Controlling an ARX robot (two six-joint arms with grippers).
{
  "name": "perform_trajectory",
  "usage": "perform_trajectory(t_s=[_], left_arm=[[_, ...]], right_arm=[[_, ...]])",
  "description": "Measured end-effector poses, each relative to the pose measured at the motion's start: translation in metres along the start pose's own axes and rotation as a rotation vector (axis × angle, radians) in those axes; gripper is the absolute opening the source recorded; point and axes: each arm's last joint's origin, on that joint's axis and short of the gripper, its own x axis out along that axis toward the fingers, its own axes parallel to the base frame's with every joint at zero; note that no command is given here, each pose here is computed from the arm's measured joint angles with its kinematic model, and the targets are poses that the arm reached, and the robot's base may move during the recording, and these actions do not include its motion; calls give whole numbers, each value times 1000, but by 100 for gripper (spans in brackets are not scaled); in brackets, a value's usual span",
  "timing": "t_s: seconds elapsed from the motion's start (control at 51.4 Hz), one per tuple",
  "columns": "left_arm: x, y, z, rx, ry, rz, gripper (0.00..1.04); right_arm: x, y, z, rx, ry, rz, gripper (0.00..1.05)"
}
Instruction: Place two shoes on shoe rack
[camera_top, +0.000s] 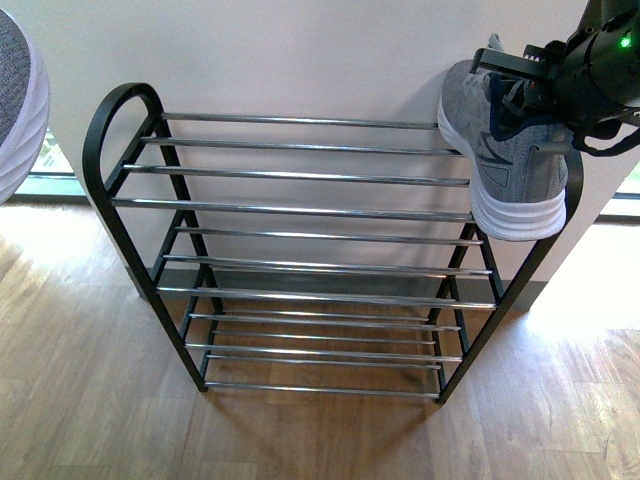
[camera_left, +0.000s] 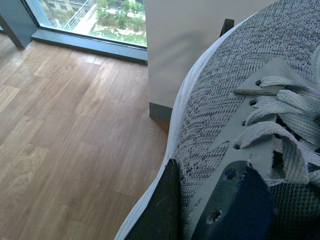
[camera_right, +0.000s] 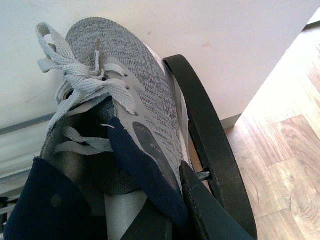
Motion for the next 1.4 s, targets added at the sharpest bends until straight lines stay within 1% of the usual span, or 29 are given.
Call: perform_trajectory(t_s=[0.117, 0.136, 0.156, 0.214, 0.311, 0.389, 0.467, 0.506, 0.526, 0.584, 0.623, 0.662, 0.74, 0.759, 0.779, 0.818, 0.837, 0.857, 0.895, 0.973, 1.012, 1.032, 1.071, 1.11, 1.129, 1.149, 1.246, 1.324, 1.402], left_arm=[[0, 0, 0, 0, 0, 0, 2], [0, 0, 0, 0, 0, 0, 2], [0, 0, 0, 0, 0, 0, 2], [0, 0, 0, 0, 0, 0, 2], [0, 0, 0, 0, 0, 0, 2], [0, 0, 0, 0, 0, 0, 2], [0, 0, 0, 0, 0, 0, 2], [0, 0, 0, 0, 0, 0, 2], [0, 0, 0, 0, 0, 0, 2], [0, 0, 0, 0, 0, 0, 2], [0, 0, 0, 0, 0, 0, 2], [0, 0, 0, 0, 0, 0, 2], [0, 0, 0, 0, 0, 0, 2], [0, 0, 0, 0, 0, 0, 2], [0, 0, 0, 0, 0, 0, 2], [0, 0, 0, 0, 0, 0, 2], [0, 0, 0, 0, 0, 1, 2], [0, 0, 0, 0, 0, 1, 2], [0, 0, 0, 0, 0, 1, 2], [0, 0, 0, 0, 0, 0, 2], [0, 0, 0, 1, 1, -8, 2], [0, -1, 0, 1, 2, -9, 2], [0, 0, 0, 1, 1, -8, 2], [0, 0, 0, 1, 1, -5, 2], [0, 0, 0, 1, 0, -3, 2], [0, 0, 0, 1, 0, 0, 2], [0, 0, 0, 1, -1, 3, 2], [0, 0, 0, 1, -1, 2, 2], [0, 0, 0, 1, 0, -1, 2]], right_arm=[[1, -1, -1, -25, -6, 13, 2], [1, -2, -1, -33, -10, 19, 4], [0, -2, -2, -45, -8, 32, 10], [-1, -3, 0, -72, -11, 66, 20], [-7, -5, 6, -115, -21, 96, 33], [-17, -8, 19, -166, -50, 116, 47], [-34, -15, 35, -216, -36, 148, 62], [-43, -19, 43, -233, -32, 175, 69], [-51, -23, 47, -248, -28, 203, 75], [-70, -34, 51, -297, -55, 270, 85], [-90, -46, 52, -342, -111, 324, 93], [-108, -57, 50, -398, -186, 356, 97], [-150, -90, 40, -586, -425, 385, 95], [-158, -100, 36, -617, -464, 385, 95], [-168, -115, 28, -681, -498, 362, 95], [-179, -135, 15, -723, -520, 323, 95], [-184, -147, 4, -743, -524, 305, 95], [-186, -154, -2, -753, -522, 289, 95], [-187, -162, -13, -770, -509, 266, 95], [-187, -164, -16, -785, -507, 276, 95], [-188, -163, -19, -720, -536, 315, 88], [-190, -162, -22, -637, -543, 332, 83], [-193, -161, -25, -540, -540, 359, 76], [-195, -160, -29, -470, -531, 377, 71], [-196, -160, -30, -460, -530, 382, 69], [-197, -159, -32, -413, -522, 394, 66], [-201, -157, -43, -321, -498, 417, 52], [-202, -157, -49, -291, -485, 422, 43], [-205, -156, -56, -268, -480, 430, 31]])
